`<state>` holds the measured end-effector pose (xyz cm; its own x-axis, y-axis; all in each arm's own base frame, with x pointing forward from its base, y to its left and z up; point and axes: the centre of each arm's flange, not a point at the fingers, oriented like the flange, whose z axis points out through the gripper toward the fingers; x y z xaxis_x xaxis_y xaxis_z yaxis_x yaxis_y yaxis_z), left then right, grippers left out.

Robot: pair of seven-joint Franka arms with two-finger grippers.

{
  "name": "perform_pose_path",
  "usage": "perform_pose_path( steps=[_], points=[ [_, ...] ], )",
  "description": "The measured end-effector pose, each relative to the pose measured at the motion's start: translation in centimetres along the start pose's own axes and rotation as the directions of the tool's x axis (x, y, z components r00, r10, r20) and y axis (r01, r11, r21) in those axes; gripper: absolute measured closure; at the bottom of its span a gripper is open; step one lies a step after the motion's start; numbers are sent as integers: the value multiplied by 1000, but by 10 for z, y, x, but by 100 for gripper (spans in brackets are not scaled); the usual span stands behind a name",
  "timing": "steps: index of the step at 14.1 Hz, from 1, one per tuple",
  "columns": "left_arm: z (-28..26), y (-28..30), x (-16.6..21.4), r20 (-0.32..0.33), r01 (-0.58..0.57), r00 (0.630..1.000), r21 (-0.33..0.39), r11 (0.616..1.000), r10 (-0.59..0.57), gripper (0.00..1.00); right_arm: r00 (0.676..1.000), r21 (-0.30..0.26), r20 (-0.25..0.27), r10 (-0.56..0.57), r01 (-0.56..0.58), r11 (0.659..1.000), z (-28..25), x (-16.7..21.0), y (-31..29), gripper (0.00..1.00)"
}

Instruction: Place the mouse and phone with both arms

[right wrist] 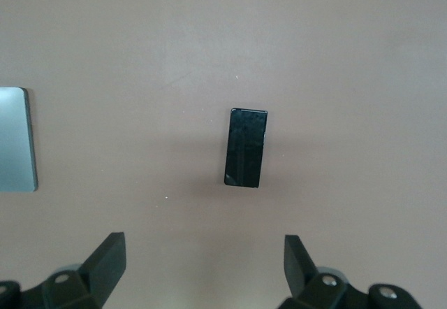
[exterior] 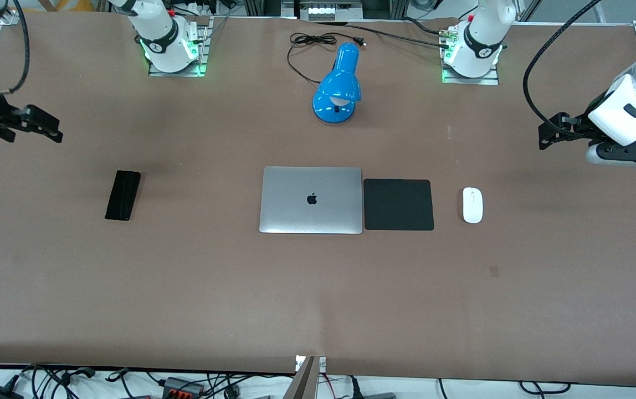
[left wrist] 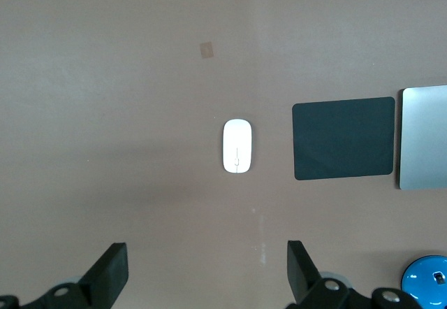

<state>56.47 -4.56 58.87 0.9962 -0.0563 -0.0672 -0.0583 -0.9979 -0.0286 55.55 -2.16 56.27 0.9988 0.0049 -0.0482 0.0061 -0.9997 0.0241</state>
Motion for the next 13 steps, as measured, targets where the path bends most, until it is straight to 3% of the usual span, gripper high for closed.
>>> perform_pose_path(
  steps=[4,9,13],
  points=[
    [36,1,24,10,-6,1000,-10,1000,6,0,998,-6,39,44,-43,999,53,23,26,0],
    [142,7,79,20,-17,1000,-40,999,18,0,996,-9,56,69,-69,998,154,45,43,0],
    [226,27,80,-39,-44,998,-52,998,42,0,990,-11,126,65,-64,998,249,54,42,0]
  ],
)
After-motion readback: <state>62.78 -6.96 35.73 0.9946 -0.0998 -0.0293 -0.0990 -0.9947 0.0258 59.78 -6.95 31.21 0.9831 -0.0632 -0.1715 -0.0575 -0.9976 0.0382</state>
